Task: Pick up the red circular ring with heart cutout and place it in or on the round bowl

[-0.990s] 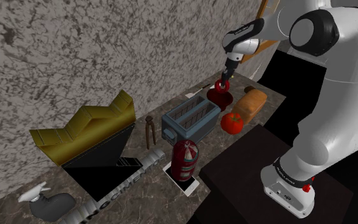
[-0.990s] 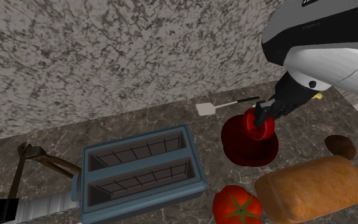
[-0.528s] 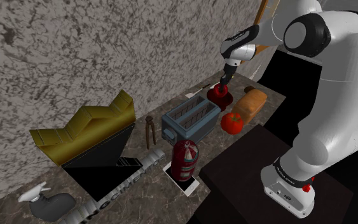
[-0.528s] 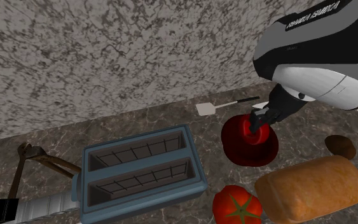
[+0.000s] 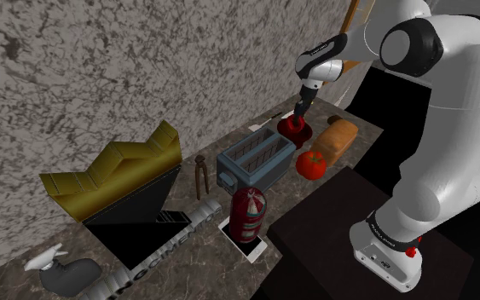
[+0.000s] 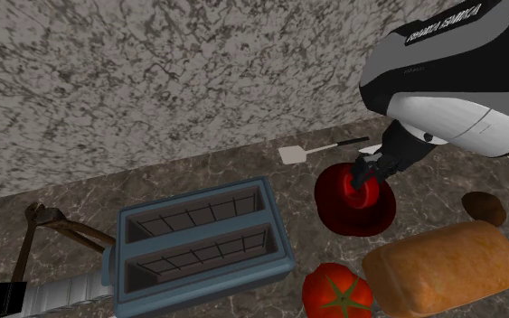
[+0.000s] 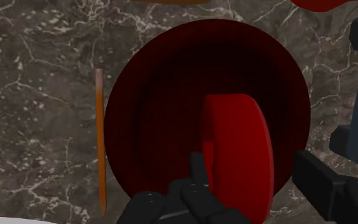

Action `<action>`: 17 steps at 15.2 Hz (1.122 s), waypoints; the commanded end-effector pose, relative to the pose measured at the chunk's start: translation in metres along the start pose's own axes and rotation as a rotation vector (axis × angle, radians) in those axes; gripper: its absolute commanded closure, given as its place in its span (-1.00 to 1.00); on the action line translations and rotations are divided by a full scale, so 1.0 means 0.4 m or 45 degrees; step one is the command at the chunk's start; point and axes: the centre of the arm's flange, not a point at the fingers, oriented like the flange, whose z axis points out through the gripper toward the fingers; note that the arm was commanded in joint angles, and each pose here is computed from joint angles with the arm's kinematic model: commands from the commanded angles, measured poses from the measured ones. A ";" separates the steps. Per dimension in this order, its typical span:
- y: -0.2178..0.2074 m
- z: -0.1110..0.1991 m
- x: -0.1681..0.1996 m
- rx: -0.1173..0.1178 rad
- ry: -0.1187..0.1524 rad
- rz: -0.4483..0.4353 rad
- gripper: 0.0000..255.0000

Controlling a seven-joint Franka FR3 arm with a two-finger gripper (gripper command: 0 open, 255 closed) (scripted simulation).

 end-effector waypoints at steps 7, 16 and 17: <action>0.000 -0.066 0.000 0.000 0.000 0.000 -1.00; 0.000 -0.125 0.000 0.000 0.000 0.000 -1.00; 0.000 -0.125 0.000 0.000 0.000 0.000 -1.00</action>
